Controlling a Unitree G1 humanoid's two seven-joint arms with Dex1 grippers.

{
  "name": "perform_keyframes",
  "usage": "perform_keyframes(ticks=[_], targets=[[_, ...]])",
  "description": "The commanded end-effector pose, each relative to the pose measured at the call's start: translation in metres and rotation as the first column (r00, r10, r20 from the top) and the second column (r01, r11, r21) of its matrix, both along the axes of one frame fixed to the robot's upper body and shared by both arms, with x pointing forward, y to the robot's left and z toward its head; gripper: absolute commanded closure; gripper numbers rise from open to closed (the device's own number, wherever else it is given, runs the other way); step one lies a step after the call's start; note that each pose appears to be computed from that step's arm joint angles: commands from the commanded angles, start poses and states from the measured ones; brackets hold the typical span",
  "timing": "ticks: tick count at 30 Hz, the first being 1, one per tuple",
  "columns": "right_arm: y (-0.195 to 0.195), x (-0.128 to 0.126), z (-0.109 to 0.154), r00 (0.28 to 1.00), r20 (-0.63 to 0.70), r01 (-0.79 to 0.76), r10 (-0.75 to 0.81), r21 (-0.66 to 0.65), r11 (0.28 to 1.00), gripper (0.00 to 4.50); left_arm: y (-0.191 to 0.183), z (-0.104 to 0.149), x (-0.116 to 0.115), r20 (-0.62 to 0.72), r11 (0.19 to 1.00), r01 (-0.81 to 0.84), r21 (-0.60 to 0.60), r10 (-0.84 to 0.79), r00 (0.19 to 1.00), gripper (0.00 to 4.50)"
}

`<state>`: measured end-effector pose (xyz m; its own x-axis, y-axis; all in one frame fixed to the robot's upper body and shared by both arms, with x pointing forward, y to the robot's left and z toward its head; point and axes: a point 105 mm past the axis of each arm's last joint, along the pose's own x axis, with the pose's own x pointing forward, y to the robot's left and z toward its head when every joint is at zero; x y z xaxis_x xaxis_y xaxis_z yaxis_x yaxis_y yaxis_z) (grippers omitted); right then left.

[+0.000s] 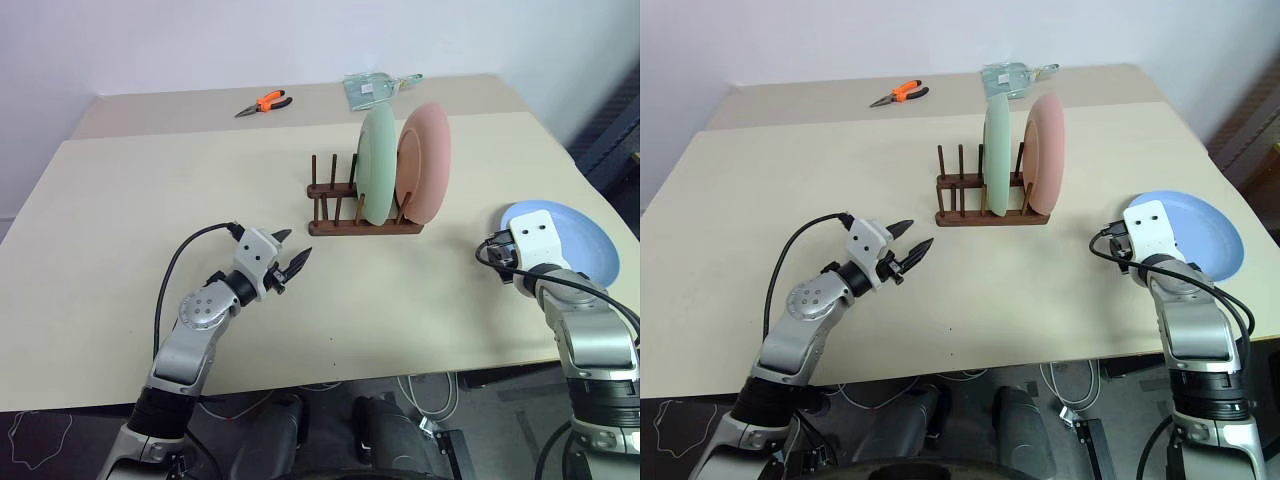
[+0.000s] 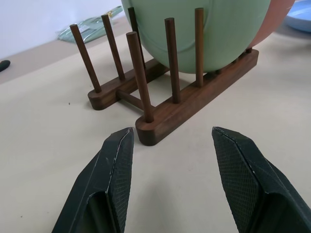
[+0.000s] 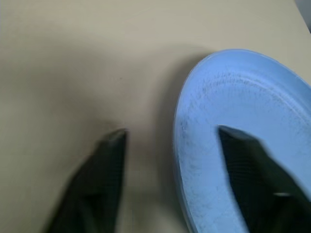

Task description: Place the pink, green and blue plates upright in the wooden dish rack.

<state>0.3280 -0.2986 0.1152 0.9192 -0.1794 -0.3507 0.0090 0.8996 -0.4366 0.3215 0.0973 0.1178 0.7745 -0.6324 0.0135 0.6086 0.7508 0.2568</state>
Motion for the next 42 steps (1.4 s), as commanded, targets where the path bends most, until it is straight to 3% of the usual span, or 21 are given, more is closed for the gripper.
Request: perform_keyframes(ticks=[1,4,7,11,13,16,18,21,24,26,28,30,33,35,37,39,42], targets=[[-0.007,0.002,0.007,1.000,0.016,0.002,-0.001,-0.052,0.999,1.12,0.000,0.012,-0.002,0.056,1.000,0.002,-0.009,-0.001,0.998,1.90],[-0.015,0.003,0.002,1.000,0.002,0.014,-0.014,-0.109,0.994,1.12,0.001,0.012,-0.002,0.057,1.000,-0.001,-0.010,0.001,0.998,1.90],[-0.020,0.004,-0.002,1.000,-0.007,0.029,-0.030,-0.130,0.991,2.40,0.002,0.013,-0.002,0.055,1.000,-0.007,-0.017,0.008,0.998,1.90],[-0.016,0.009,0.003,1.000,0.016,0.013,-0.011,-0.137,0.991,4.46,0.004,0.013,-0.002,0.053,1.000,-0.012,-0.018,0.013,0.999,1.90],[-0.011,0.014,0.017,0.997,0.071,-0.004,0.017,-0.167,0.986,4.46,0.005,0.012,-0.002,0.052,1.000,-0.013,-0.016,0.014,0.999,1.90],[0.006,0.025,0.065,0.961,0.260,-0.037,0.091,-0.204,0.978,4.46,0.007,0.011,-0.002,0.050,1.000,-0.020,-0.009,0.021,0.999,1.90],[0.027,0.029,0.110,0.884,0.435,-0.083,0.170,-0.212,0.974,4.46,0.011,0.010,-0.001,0.053,0.999,-0.036,0.000,0.035,0.998,1.90],[0.074,0.020,0.184,0.672,0.693,-0.271,0.260,-0.097,0.958,4.46,0.020,0.009,0.005,0.063,0.998,-0.069,0.013,0.068,0.996,1.90],[0.110,-0.004,0.244,0.448,0.861,-0.538,0.243,0.042,0.842,4.46,0.031,0.011,0.012,0.080,0.993,-0.113,0.021,0.111,0.991,1.90],[0.132,-0.020,0.264,0.361,0.901,-0.714,0.240,0.102,0.693,4.46,0.039,0.012,0.016,0.101,0.989,-0.147,0.028,0.143,0.985,1.90],[0.162,-0.041,0.276,0.280,0.921,-0.878,0.271,0.131,0.461,4.46,0.051,0.014,0.020,0.126,0.979,-0.202,0.033,0.197,0.972,1.90],[0.189,-0.054,0.278,0.241,0.927,-0.953,0.289,0.171,0.249,4.46,0.063,0.015,0.024,0.149,0.967,-0.252,0.039,0.244,0.958,1.90],[0.215,-0.054,0.272,0.289,0.917,-0.957,0.274,0.281,0.068,4.46,0.077,0.015,0.026,0.165,0.950,-0.308,0.045,0.297,0.941,1.90],[0.236,-0.051,0.262,0.360,0.895,-0.918,0.266,0.390,-0.072,4.46,0.086,0.013,0.024,0.165,0.941,-0.335,0.047,0.324,0.932,1.90],[0.257,-0.048,0.250,0.419,0.863,-0.864,0.282,0.474,-0.168,4.46,0.094,0.011,0.021,0.160,0.933,-0.356,0.049,0.345,0.925,1.90],[0.276,-0.038,0.238,0.488,0.818,-0.801,0.306,0.559,-0.215,4.46,0.095,0.007,0.017,0.154,0.932,-0.358,0.056,0.346,0.926,1.90],[0.292,-0.012,0.218,0.606,0.732,-0.720,0.311,0.671,-0.177,4.46,0.092,0.005,0.012,0.151,0.933,-0.357,0.053,0.346,0.926,1.90]])
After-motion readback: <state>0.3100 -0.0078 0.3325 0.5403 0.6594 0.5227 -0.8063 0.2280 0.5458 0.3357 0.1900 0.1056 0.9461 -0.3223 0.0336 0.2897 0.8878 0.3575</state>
